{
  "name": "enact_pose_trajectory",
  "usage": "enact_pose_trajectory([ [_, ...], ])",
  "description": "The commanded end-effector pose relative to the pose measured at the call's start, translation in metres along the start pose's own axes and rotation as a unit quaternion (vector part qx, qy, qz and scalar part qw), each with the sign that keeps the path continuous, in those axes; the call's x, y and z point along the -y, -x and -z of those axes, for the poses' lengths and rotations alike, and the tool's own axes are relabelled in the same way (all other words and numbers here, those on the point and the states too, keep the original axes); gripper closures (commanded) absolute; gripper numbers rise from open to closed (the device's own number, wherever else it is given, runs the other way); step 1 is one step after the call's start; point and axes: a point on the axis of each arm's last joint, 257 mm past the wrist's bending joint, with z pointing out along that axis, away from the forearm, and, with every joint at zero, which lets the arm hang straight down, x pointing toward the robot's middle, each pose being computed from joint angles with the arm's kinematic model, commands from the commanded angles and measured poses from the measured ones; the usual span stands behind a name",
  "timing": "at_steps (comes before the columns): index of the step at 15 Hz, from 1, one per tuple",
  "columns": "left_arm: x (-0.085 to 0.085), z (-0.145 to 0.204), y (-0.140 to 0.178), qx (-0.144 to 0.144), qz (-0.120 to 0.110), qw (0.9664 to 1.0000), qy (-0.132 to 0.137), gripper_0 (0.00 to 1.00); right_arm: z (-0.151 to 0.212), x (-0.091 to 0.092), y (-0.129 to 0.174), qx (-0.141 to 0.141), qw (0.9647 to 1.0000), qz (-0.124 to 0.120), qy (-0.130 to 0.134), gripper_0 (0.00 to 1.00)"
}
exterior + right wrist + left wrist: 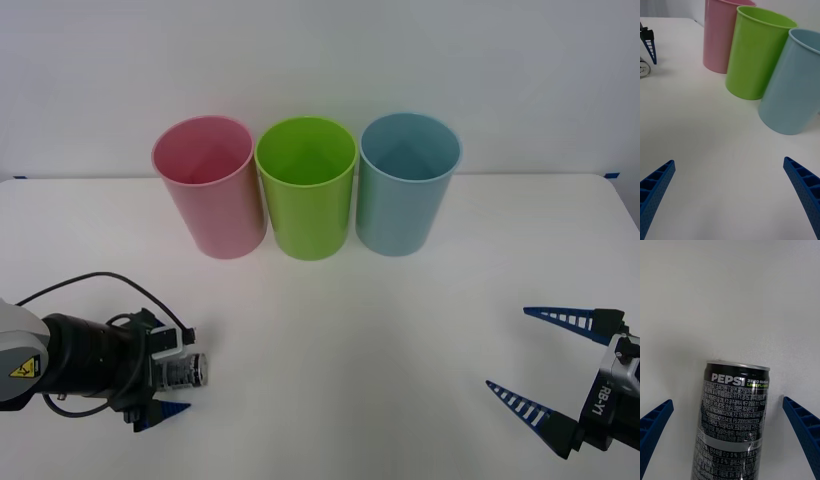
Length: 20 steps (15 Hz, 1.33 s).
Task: Put cans in the blue bin and PET bottles in the pink bin and trash in the green bin.
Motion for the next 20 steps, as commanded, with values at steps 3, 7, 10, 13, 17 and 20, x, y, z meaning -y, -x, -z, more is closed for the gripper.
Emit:
enact_pose_trajectory([
  [3, -0.001, 0.001, -0.002, -0.008, -0.009, 0.9999, -0.002, 0.00, 0.000, 0.000, 0.000, 0.000, 1.0000, 0.000, 0.000, 0.00],
  [7, 0.001, -0.001, -0.007, -0.016, -0.020, 0.9997, -0.005, 0.01, 0.000, 0.000, 0.000, 0.000, 1.0000, 0.000, 0.000, 0.00],
  [10, 0.001, 0.001, -0.006, -0.020, -0.027, 0.9994, -0.008, 0.96, 0.000, 0.000, 0.000, 0.000, 1.0000, 0.000, 0.000, 0.00],
  [13, 0.000, 0.002, -0.005, -0.017, -0.031, 0.9994, -0.006, 1.00, 0.000, 0.000, 0.000, 0.000, 1.0000, 0.000, 0.000, 0.00],
  [17, 0.000, 0.003, -0.002, -0.011, -0.037, 0.9993, -0.003, 1.00, 0.000, 0.000, 0.000, 0.000, 1.0000, 0.000, 0.000, 0.00],
  [20, -0.004, 0.008, 0.005, 0.002, -0.045, 0.9990, 0.006, 1.00, 0.000, 0.000, 0.000, 0.000, 1.0000, 0.000, 0.000, 0.00],
])
